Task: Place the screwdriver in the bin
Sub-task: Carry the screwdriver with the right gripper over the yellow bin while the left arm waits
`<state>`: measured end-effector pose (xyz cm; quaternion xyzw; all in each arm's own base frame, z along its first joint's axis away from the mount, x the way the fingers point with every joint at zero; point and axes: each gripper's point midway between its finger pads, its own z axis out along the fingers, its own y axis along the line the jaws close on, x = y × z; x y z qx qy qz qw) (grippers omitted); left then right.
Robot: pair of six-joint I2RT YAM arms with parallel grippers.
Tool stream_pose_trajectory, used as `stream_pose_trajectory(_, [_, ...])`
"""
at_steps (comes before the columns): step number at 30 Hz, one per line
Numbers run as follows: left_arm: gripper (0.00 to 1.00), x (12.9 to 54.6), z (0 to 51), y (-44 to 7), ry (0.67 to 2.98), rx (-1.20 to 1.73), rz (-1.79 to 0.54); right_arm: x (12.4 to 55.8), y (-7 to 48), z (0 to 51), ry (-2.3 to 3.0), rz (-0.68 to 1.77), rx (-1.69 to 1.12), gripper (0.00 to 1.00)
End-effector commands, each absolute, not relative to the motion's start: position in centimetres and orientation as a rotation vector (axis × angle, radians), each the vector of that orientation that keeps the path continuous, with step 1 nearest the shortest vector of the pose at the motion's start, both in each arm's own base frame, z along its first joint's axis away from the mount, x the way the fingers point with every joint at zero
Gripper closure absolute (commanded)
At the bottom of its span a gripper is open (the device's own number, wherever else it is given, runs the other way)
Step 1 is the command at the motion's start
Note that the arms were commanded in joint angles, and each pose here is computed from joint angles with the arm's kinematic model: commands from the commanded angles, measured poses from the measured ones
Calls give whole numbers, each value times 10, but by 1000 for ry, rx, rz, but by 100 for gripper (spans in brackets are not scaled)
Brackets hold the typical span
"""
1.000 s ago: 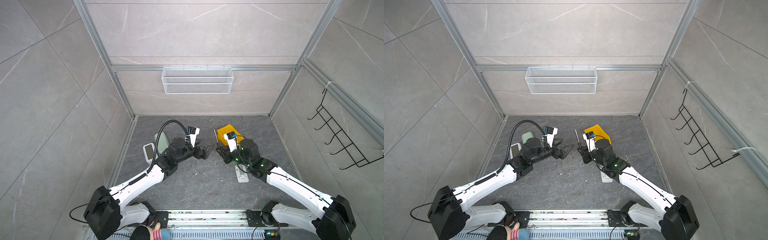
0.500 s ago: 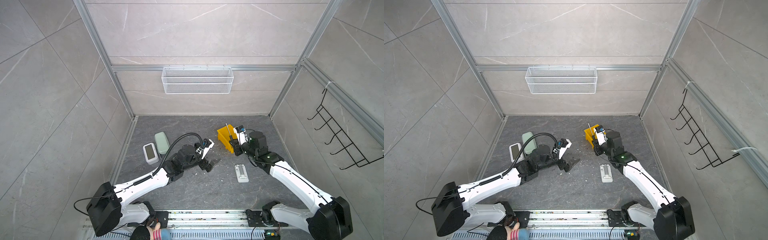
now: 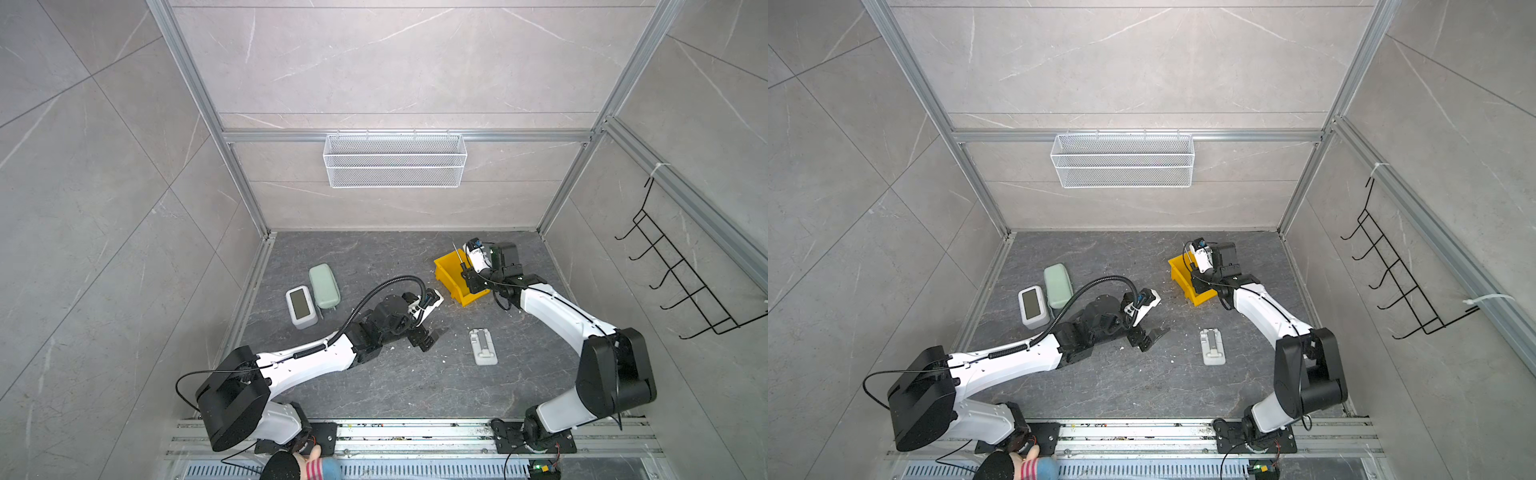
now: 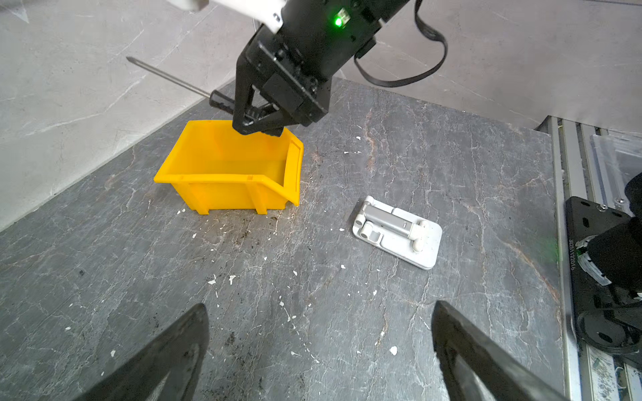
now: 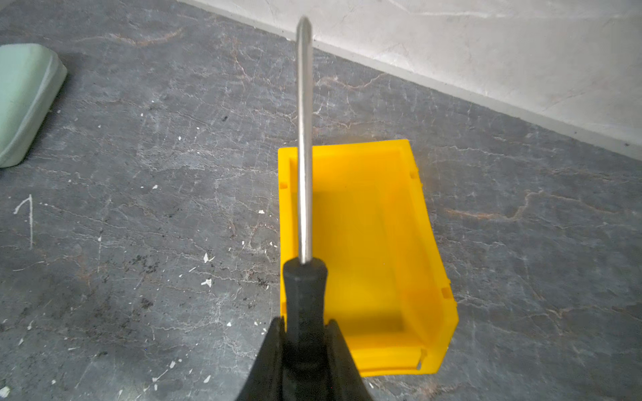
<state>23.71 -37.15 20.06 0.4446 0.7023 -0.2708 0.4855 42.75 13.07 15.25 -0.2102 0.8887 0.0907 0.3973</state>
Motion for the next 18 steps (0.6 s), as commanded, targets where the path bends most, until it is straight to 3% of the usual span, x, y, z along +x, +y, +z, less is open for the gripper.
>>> stream_pose_trajectory(1, [0, 243, 231, -381, 1617, 1039, -664, 439, 129, 142, 2279, 203, -529, 100])
stream_pose_trajectory(11, [0, 241, 229, -377, 1624, 1043, -647, 450, 118, 87, 2397, 184, -478, 100])
stream_pose_trajectory(18, [0, 240, 229, -377, 1625, 1051, -646, 458, 116, 77, 2445, 170, -479, 100])
